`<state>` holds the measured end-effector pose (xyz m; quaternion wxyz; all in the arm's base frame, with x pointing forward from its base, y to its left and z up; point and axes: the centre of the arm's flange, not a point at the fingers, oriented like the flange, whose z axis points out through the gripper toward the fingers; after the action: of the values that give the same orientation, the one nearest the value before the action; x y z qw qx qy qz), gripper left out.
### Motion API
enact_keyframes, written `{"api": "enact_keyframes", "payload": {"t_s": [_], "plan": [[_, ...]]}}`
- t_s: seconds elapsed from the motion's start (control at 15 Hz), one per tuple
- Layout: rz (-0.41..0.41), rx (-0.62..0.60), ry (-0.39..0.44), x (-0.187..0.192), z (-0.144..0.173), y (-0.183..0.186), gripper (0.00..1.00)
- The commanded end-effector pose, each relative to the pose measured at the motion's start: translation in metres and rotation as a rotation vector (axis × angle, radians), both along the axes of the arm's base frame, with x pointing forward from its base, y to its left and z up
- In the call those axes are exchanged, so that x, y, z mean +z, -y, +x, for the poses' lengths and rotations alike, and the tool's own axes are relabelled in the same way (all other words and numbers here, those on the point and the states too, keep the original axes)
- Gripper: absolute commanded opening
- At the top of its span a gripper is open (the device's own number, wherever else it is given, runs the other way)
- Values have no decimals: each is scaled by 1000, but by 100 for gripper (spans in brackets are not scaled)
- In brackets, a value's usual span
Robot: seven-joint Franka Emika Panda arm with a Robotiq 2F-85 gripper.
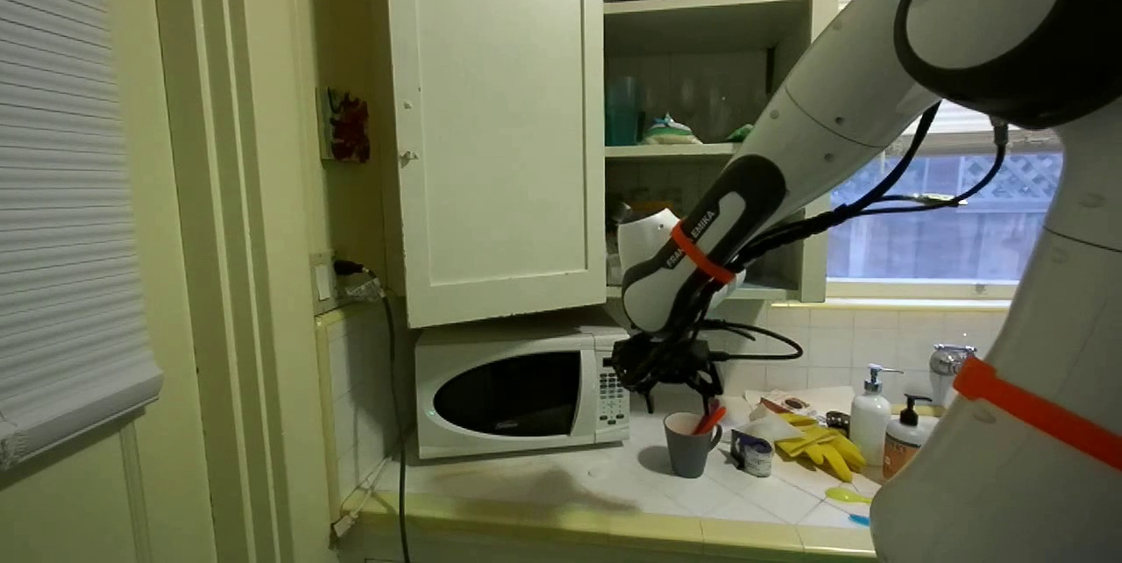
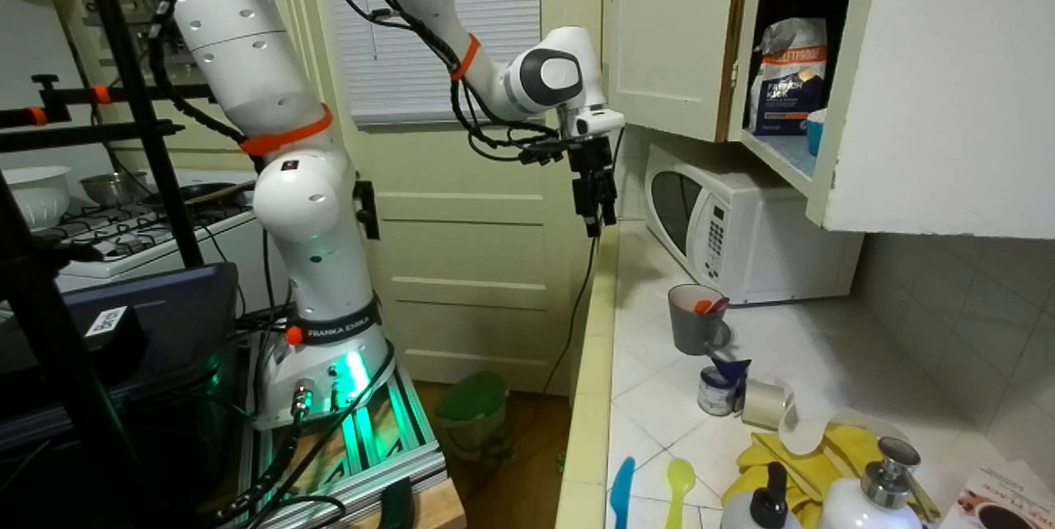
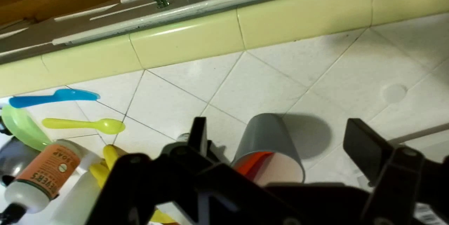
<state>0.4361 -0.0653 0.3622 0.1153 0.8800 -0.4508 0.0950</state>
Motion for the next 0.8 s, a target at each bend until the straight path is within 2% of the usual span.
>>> {"api": "enact_keyframes", "payload": {"t_s": [0.0,0.2,0.33,0.4,0.73], "plan": [[-42,-183,74,-14,-13,27,100],[-83,-314,152,-20,-19,48,100],[-63,-281,204,-16,-20,51,100],[-62,-270,150,-8,-13,51,100],[-59,-265,157,-8,-13,51,100]]}}
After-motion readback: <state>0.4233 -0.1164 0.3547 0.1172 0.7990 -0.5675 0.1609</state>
